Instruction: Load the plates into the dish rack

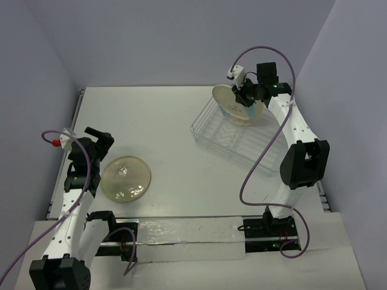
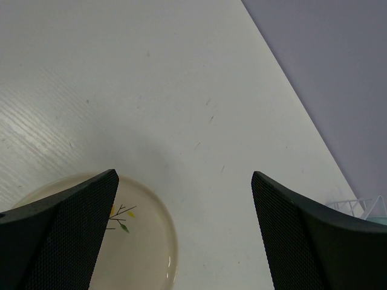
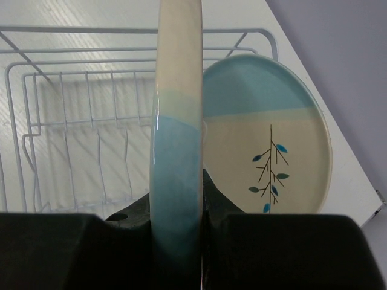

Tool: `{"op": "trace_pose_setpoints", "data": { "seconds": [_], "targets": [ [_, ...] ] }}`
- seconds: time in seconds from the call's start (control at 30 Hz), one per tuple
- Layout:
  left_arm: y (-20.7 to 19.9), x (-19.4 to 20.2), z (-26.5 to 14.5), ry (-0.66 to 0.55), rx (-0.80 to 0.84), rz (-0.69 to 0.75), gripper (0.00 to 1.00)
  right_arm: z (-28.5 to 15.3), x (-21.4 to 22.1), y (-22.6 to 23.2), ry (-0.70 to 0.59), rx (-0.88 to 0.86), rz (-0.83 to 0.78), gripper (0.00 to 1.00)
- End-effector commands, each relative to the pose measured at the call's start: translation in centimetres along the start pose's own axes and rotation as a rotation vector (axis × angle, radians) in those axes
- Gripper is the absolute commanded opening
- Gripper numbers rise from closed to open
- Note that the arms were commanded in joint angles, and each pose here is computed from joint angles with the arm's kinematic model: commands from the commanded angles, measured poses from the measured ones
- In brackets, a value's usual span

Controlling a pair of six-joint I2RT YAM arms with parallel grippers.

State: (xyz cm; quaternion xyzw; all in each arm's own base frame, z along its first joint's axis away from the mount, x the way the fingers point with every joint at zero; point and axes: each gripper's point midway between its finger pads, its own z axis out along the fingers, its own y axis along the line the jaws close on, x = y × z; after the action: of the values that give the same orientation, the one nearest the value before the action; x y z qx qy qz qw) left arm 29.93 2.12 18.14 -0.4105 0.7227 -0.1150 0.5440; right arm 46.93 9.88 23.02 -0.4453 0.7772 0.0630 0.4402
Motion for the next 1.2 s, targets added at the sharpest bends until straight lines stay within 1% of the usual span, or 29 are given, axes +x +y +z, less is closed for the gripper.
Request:
{"op": "trace_pose_setpoints", "data": {
  "seconds": [0.0, 0.27, 0.5, 0.6, 0.73, 0.83, 0.93, 1.07, 1.17],
  "targets": [
    [-0.2, -0.5, -0.1, -0.022, 0.004, -0.005, 0.99, -0.6, -2.6, -2.5, -0.099, 0.096, -0.060, 0.00],
    [-0.2, 0.1, 0.3, -0.002, 0.004, 0.005, 0.99, 0.5, -0.9, -2.8, -0.057, 0.107, -0.100, 0.00],
    [-0.6, 0.3, 0.5, 0.012, 0.023, 0.023, 0.99, 0.7, -1.3, -4.4, -0.054, 0.126, -0.185, 0.00],
    [-0.7, 0.3, 0.5, 0.013, 0.032, 0.030, 0.99, 1.2, -1.0, -4.7, -0.042, 0.129, -0.194, 0.00],
    [-1.0, 0.3, 0.6, 0.014, 0.042, 0.041, 0.99, 1.3, -1.7, -5.2, -0.059, 0.128, -0.200, 0.00],
    [-1.2, 0.2, 0.6, 0.016, 0.052, 0.044, 0.99, 1.3, -2.1, -5.4, -0.074, 0.122, -0.184, 0.00],
    [-0.9, 0.4, 0.6, 0.018, 0.040, 0.045, 0.99, 1.8, -1.4, -4.3, -0.072, 0.081, -0.158, 0.00],
    [-0.8, 0.3, 0.5, 0.012, 0.039, 0.036, 0.99, 2.4, 0.0, -3.6, -0.048, 0.068, -0.091, 0.00],
    [-0.9, 0.4, 0.5, 0.020, 0.040, 0.029, 0.99, 2.5, 0.6, -3.3, -0.052, 0.063, -0.054, 0.03]
  ]
}}
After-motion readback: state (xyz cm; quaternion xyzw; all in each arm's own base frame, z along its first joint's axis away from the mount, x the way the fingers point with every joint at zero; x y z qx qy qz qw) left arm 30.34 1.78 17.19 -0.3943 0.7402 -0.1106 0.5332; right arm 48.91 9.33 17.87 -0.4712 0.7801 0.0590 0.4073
